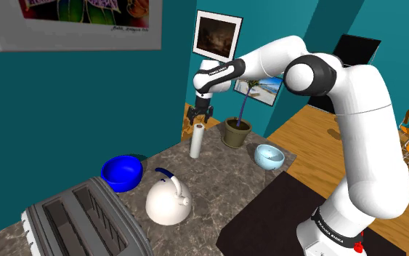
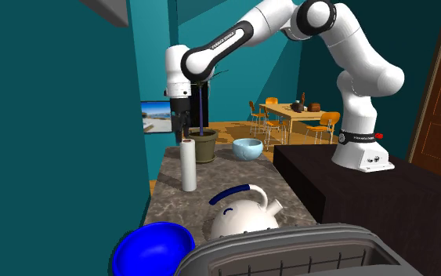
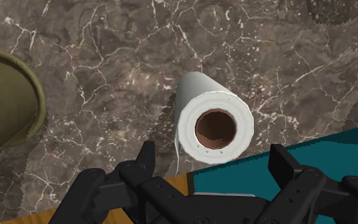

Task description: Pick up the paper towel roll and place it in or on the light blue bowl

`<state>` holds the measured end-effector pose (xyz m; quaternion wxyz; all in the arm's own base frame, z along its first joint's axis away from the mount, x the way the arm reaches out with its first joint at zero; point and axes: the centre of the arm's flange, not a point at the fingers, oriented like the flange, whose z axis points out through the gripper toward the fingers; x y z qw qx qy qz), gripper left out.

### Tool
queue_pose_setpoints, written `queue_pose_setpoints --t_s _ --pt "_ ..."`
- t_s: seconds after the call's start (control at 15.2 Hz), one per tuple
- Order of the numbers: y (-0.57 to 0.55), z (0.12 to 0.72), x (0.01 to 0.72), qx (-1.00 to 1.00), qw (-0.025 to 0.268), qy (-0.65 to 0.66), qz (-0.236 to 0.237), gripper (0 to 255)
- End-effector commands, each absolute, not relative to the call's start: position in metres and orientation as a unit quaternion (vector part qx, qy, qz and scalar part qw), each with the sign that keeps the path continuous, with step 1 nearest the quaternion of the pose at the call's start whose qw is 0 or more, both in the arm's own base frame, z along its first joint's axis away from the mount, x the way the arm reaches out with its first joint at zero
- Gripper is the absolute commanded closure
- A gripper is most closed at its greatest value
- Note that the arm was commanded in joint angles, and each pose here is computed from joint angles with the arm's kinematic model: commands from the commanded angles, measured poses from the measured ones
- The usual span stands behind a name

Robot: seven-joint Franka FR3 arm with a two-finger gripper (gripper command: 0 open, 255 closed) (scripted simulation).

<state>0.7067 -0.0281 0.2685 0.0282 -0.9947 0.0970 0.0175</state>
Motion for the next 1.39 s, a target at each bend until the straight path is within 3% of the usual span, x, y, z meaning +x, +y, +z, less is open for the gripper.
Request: queue_pose_setpoints --t_s 0.0,0.79,0.86,1.32 --pt "-0.027 0.257 0.708 -0.995 0.028 0.097 0.017 0" --pt "-0.026 0.233 0.707 -0.995 0.028 0.097 0.017 0" --pt "-0.026 0.233 0.707 -0.995 0.028 0.097 0.017 255" --pt "-0.025 0.233 0.707 -0.995 0.028 0.097 0.017 255"
